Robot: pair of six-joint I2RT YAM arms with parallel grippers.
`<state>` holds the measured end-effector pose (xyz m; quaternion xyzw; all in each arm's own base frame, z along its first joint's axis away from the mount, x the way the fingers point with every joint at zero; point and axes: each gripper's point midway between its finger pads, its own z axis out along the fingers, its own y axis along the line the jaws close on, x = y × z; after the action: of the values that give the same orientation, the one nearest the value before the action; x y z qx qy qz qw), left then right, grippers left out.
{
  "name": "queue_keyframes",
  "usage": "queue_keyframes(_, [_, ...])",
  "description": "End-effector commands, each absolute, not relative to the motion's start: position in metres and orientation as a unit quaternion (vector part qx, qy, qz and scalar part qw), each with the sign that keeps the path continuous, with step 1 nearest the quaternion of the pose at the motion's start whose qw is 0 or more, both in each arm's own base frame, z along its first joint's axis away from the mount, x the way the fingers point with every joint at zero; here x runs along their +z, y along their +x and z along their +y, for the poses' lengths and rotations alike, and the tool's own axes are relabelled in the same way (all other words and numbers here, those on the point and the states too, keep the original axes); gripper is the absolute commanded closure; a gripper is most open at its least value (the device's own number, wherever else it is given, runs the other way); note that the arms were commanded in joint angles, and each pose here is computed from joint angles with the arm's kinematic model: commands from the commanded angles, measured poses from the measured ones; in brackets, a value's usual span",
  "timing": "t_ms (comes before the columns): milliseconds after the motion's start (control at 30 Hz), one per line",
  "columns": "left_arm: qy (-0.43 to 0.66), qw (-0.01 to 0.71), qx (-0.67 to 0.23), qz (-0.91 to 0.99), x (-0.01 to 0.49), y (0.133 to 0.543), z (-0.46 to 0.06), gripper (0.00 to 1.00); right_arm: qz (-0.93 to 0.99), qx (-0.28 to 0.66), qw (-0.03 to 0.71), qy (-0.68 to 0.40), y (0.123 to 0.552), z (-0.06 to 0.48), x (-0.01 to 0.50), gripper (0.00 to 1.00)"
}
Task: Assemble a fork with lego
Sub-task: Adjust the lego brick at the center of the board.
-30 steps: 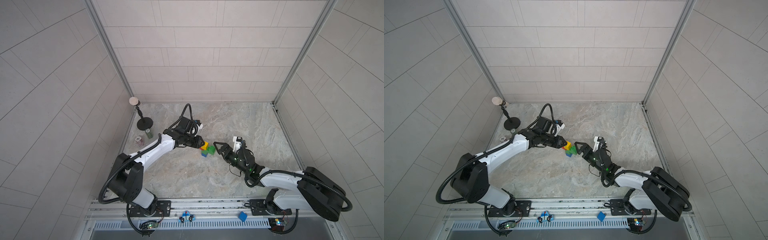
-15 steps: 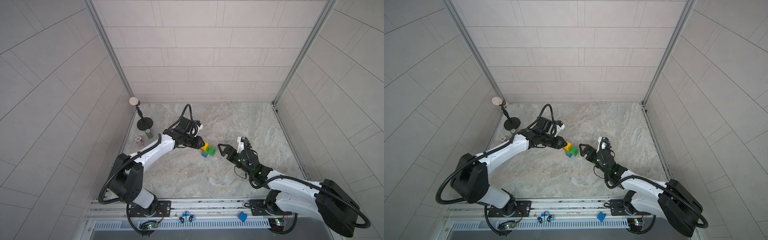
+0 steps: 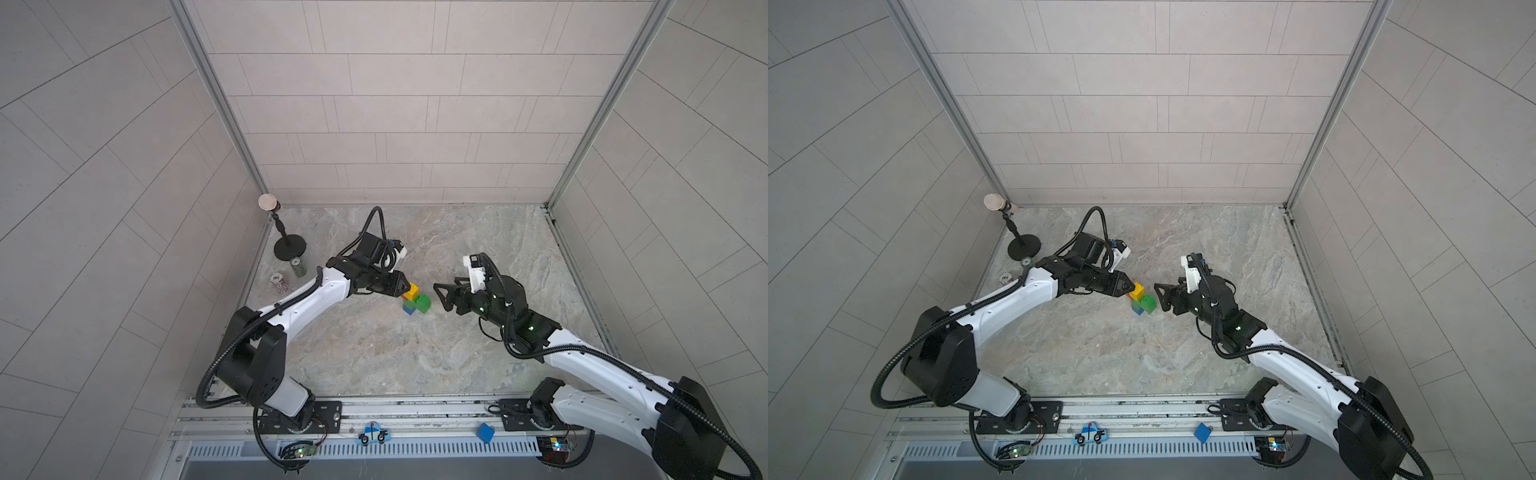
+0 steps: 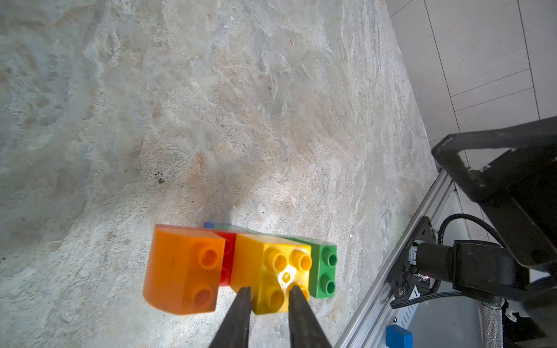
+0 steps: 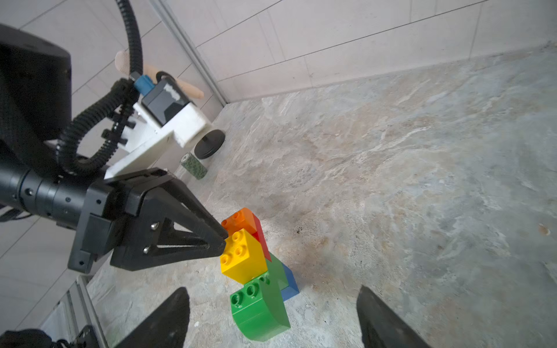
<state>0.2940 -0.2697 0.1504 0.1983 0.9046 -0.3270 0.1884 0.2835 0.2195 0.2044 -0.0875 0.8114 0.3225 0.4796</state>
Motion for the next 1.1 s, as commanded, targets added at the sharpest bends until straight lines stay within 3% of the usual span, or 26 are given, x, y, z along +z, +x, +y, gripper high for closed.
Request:
queue_keyframes(0, [0.206,0.192,-0.329,0.901,0.160,0.293,-0.271,0.73,0.825,0.304,0.454,-0.145,0.275,0.225,0.190,0.13])
queue_keyframes(167, [0.206,0.199,-0.328,0.900,0.164,0.293,-0.270,0.73,0.829,0.289,0.443,-0.180,0.278,0.232,0.195,0.21])
queue_keyframes(500, [0.193,0.233,-0.320,0.898,0.180,0.299,-0.262,0.72,0.848,0.257,0.398,-0.238,0.282,0.246,0.202,0.52])
queue_keyframes(767, [0.115,0.299,-0.325,0.890,0.191,0.309,-0.224,0.72,0.874,0.217,0.310,-0.306,0.277,0.267,0.207,0.54])
queue_keyframes(900, [0.071,0.339,-0.340,0.875,0.195,0.311,-0.206,0.72,0.870,0.204,0.270,-0.358,0.274,0.284,0.208,0.62])
queue_keyframes(1067, [0.031,0.339,-0.360,0.869,0.187,0.310,-0.189,0.72,0.861,0.176,0.231,-0.417,0.283,0.292,0.199,0.45])
